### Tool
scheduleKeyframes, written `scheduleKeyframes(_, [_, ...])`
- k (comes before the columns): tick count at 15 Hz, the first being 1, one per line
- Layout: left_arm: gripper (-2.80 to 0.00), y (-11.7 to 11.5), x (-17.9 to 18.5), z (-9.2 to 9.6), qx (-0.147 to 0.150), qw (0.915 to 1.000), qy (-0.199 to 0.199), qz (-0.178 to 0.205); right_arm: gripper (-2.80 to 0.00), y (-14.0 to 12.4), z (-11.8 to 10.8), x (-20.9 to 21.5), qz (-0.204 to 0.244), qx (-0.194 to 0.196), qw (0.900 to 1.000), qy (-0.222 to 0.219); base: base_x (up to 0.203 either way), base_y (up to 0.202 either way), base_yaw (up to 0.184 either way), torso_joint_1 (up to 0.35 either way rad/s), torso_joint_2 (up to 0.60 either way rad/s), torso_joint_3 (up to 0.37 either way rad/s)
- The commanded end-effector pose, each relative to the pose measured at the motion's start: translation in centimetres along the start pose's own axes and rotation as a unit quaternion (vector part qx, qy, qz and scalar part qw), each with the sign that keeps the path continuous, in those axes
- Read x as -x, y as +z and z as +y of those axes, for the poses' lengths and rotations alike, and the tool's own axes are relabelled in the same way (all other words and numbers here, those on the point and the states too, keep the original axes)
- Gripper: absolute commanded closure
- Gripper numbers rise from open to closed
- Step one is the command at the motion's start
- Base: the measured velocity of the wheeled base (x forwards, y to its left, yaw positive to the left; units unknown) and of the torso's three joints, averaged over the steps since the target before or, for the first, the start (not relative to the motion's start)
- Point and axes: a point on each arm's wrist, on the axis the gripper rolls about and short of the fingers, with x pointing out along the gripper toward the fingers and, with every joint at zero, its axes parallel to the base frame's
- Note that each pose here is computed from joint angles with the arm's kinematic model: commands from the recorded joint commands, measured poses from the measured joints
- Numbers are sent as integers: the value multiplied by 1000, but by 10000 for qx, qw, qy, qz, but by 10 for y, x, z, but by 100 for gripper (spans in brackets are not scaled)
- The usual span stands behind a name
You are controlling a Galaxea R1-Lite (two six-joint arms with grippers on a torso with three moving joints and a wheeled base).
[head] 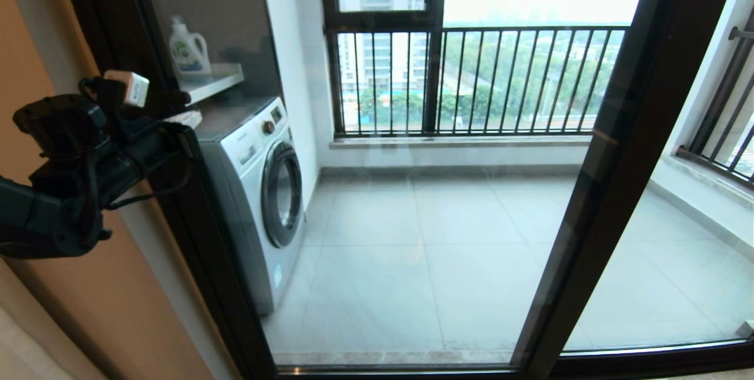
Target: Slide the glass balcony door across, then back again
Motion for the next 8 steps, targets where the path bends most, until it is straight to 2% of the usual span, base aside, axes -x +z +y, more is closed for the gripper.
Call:
scheduleKeyframes(1, [0,1,40,-8,191,9997,-1,147,0,-3,0,-1,65,-4,10000,6,0,0,0,0,0,0])
scheduleKeyframes(5, [0,39,136,-31,471,9983,13,-349,0,-3,0,-1,65,-4,10000,6,0,0,0,0,0,0])
scheduleKeyframes(8, [0,53,209,-50,502,9960,16,-738,0,-3,0,-1,65,4,10000,6,0,0,0,0,0,0])
